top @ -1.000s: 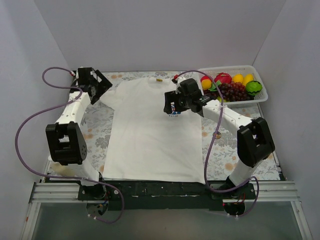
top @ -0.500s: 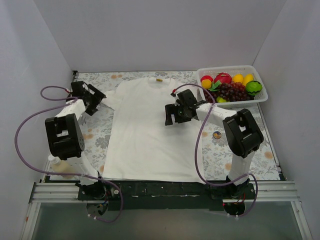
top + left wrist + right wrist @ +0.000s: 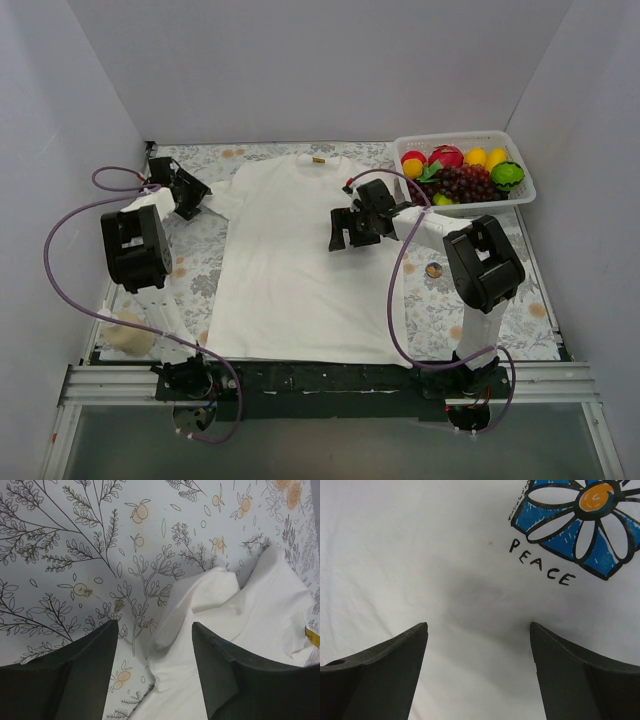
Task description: Pin the brooch onto the clothing
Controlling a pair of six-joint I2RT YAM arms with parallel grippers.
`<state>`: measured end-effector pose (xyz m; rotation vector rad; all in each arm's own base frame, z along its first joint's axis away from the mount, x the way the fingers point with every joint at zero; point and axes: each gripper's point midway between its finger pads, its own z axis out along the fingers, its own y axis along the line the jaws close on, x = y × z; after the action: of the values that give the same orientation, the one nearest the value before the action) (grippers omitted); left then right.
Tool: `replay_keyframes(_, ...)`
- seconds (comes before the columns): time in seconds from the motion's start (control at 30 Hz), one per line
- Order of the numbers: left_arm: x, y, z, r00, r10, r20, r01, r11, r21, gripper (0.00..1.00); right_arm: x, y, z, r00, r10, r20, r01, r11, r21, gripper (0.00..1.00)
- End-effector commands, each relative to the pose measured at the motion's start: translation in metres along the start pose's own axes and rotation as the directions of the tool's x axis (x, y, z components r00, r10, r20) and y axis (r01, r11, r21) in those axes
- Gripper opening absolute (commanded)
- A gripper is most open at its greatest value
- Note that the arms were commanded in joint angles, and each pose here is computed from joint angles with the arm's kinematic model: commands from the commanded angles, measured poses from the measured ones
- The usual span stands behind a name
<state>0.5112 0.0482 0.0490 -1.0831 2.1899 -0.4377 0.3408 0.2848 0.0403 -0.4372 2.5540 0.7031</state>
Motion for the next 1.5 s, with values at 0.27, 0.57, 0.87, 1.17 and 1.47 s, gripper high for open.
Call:
replay_keyframes(0.27,-0.054,-0.040,-0.003,0.989,0.093,0.111,-0.098,0.994,0.044,0.00,0.002,0.002,0.011,1.000,0.014,-0.010,-0.014,0.999,-0.048,0.88)
replay_keyframes(0.57,-0.091,-0.060,-0.044,0.957,0.166,0.238,-0.174,0.985,0.012,0.00,0.003,0.010,0.011,1.000,-0.006,-0.014,0.004,0.994,-0.106,0.88)
replay_keyframes(0.87,-0.092,-0.012,-0.049,0.956,0.189,0.225,-0.138,0.965,-0.222,0.74,0.005,0.017,0.008,0.999,-0.029,-0.026,0.025,0.989,-0.145,0.89)
replay_keyframes(1.17,-0.060,-0.051,-0.094,0.954,0.218,0.204,-0.200,0.974,-0.105,0.91,-0.014,0.022,-0.016,0.997,-0.072,0.032,0.075,0.991,-0.113,0.90)
replay_keyframes(1.47,0.096,-0.023,-0.121,0.940,0.337,-0.045,-0.338,0.941,-0.012,0.00,0.011,0.007,-0.011,0.989,-0.143,-0.046,0.143,0.990,0.011,0.74)
